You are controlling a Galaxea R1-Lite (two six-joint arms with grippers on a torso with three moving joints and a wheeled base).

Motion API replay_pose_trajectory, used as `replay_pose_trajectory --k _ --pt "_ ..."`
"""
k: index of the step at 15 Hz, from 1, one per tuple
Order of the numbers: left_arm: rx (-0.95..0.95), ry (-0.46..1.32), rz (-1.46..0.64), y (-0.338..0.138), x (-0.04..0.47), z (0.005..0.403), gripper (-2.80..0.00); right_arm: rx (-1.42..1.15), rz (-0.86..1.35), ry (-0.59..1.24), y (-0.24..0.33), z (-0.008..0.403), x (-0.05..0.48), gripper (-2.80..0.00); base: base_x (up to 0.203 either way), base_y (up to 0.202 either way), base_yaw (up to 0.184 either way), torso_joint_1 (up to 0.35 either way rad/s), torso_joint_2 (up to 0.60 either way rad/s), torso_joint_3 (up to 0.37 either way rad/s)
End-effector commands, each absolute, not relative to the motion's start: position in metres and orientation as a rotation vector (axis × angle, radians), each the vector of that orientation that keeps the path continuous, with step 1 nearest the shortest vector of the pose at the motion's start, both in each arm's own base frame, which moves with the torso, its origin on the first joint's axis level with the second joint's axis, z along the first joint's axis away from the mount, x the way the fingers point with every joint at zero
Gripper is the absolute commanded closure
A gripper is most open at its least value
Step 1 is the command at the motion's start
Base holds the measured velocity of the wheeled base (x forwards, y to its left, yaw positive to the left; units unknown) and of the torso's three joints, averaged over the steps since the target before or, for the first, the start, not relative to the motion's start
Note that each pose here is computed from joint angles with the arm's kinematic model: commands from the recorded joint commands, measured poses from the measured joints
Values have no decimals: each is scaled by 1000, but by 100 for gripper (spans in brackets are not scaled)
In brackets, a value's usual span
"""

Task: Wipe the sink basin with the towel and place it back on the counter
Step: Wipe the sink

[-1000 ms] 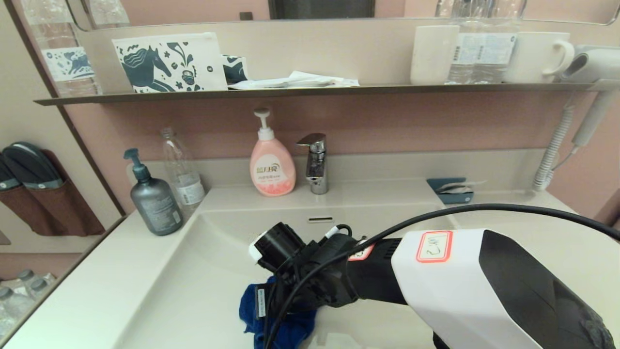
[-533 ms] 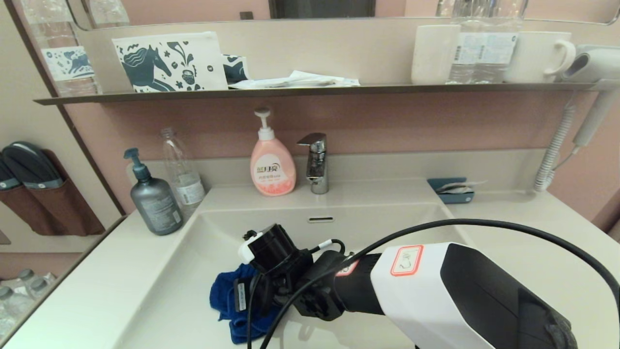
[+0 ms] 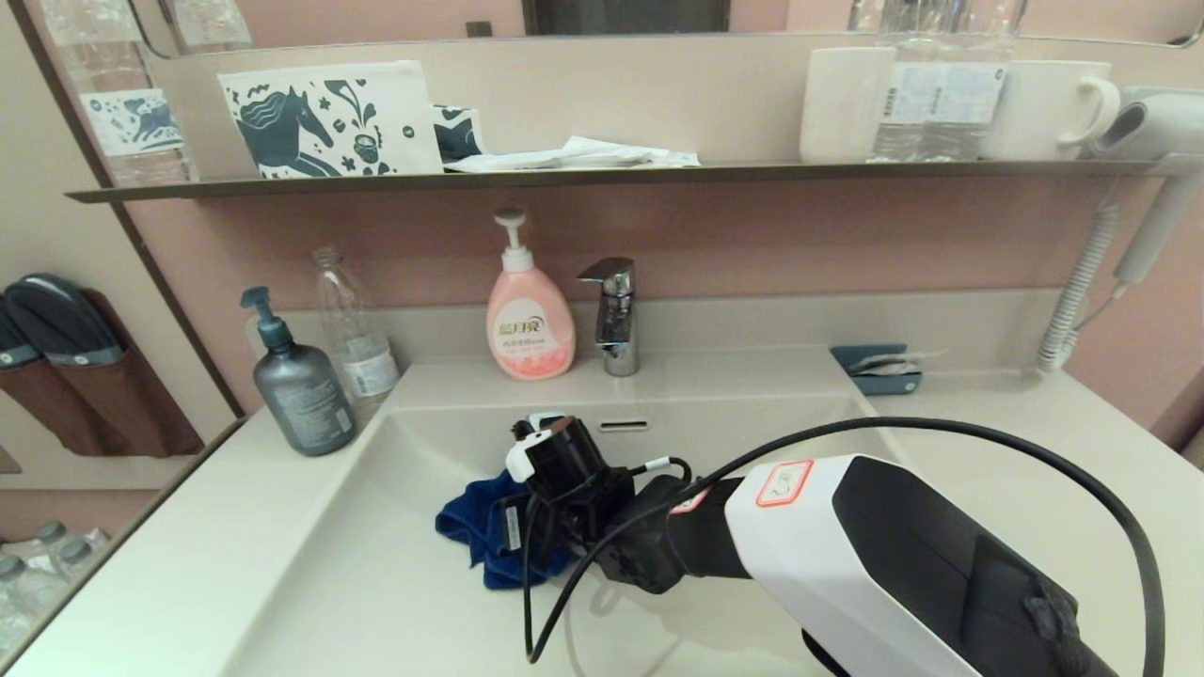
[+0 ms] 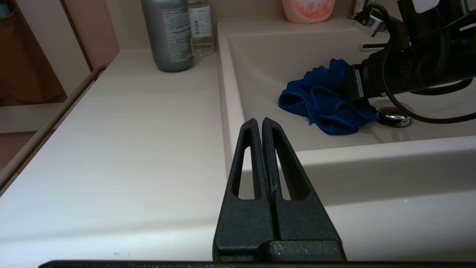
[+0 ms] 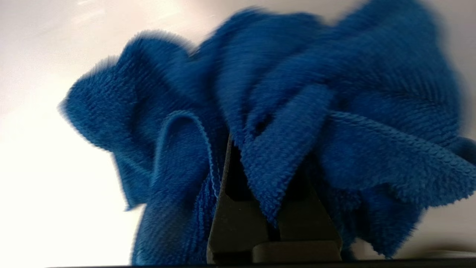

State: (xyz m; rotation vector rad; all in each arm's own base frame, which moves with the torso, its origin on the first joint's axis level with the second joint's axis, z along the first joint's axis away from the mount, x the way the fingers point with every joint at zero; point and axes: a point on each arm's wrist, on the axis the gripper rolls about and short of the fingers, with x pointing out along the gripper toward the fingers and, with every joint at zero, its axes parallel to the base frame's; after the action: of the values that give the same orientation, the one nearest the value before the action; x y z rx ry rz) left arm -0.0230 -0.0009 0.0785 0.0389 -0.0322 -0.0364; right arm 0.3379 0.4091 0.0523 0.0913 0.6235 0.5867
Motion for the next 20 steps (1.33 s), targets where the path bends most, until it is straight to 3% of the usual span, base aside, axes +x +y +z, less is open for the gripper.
replay_pose_trajectory --k 1,9,11,13,20 --pt "39 -30 -36 -1 -23 78 0 83 511 595 395 59 351 0 0 0 0 0 0 0" --pt "39 -27 -36 -1 -23 78 0 -67 279 660 337 39 362 0 0 0 0 0 0 0" --pt "37 79 -38 -1 -23 67 0 -93 189 684 308 34 370 0 0 0 0 0 0 0" --pt "39 -27 -36 -1 -23 78 0 -99 134 706 284 36 372 0 0 0 0 0 0 0" --pt "39 -31 -36 -1 -23 79 0 -130 12 777 223 51 353 0 0 0 0 0 0 0"
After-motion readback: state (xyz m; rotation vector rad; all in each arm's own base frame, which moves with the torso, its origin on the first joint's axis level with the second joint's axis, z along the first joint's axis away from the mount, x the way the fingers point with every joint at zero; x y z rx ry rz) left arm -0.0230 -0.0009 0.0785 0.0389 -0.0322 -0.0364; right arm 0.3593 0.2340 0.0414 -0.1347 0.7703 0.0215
